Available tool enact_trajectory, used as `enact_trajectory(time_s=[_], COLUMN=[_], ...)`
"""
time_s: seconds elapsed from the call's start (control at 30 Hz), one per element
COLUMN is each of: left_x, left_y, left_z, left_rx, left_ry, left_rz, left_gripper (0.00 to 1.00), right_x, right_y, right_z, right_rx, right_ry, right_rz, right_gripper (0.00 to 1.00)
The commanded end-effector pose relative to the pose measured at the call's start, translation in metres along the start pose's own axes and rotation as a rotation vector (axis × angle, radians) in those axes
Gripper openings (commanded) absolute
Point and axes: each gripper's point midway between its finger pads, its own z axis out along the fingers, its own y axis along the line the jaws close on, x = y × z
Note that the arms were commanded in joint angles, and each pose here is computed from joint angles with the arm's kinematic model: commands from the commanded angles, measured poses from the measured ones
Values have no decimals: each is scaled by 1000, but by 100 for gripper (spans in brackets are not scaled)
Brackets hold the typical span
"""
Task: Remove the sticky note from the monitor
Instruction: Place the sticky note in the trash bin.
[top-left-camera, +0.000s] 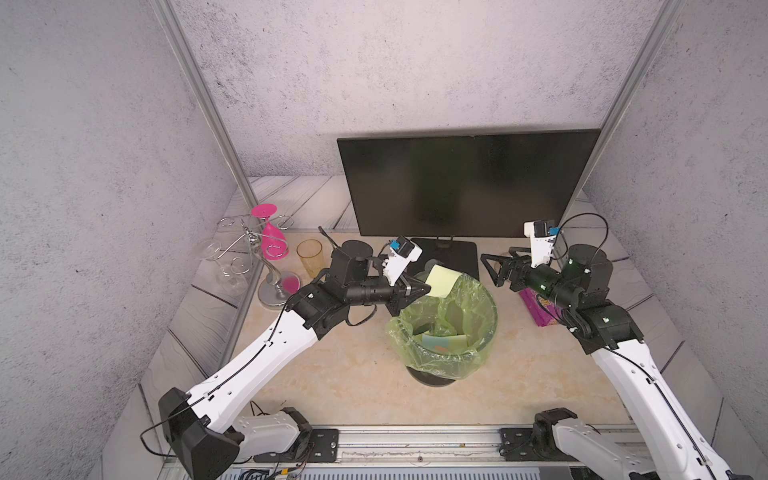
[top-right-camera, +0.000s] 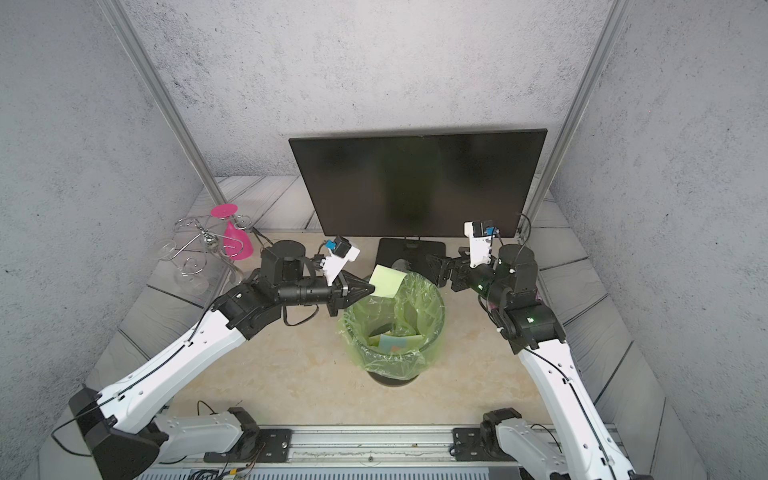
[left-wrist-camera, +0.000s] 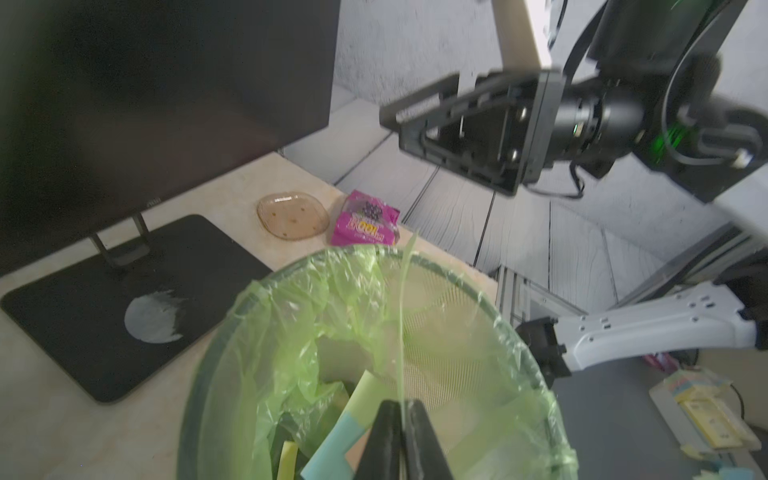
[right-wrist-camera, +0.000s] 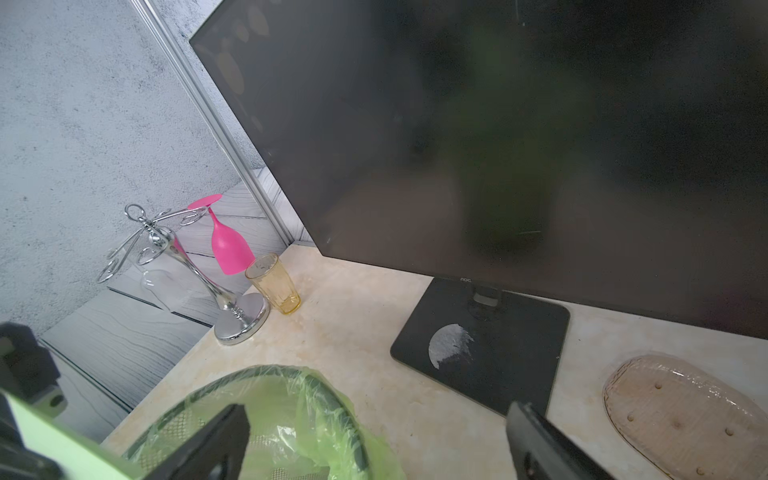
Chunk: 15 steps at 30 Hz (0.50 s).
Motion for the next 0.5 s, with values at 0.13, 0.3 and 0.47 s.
enact_trajectory(time_s=[0.13, 0.3, 0.47], left_x=[-15, -35, -55], left_y=[-7, 2, 67], left_z=[-10, -28, -70], left_rx=[-10, -106, -331], left_ry=[-10, -37, -119], left_rz=[57, 120, 50], left_gripper=[44, 65, 83], right_x=[1, 11, 13], right_y=[19, 28, 2], right_z=[-5, -5, -9], right_rx=[-104, -166, -2], right_ry=[5, 47, 35], right_rz=[31, 72, 89], right_gripper=[99, 99, 99])
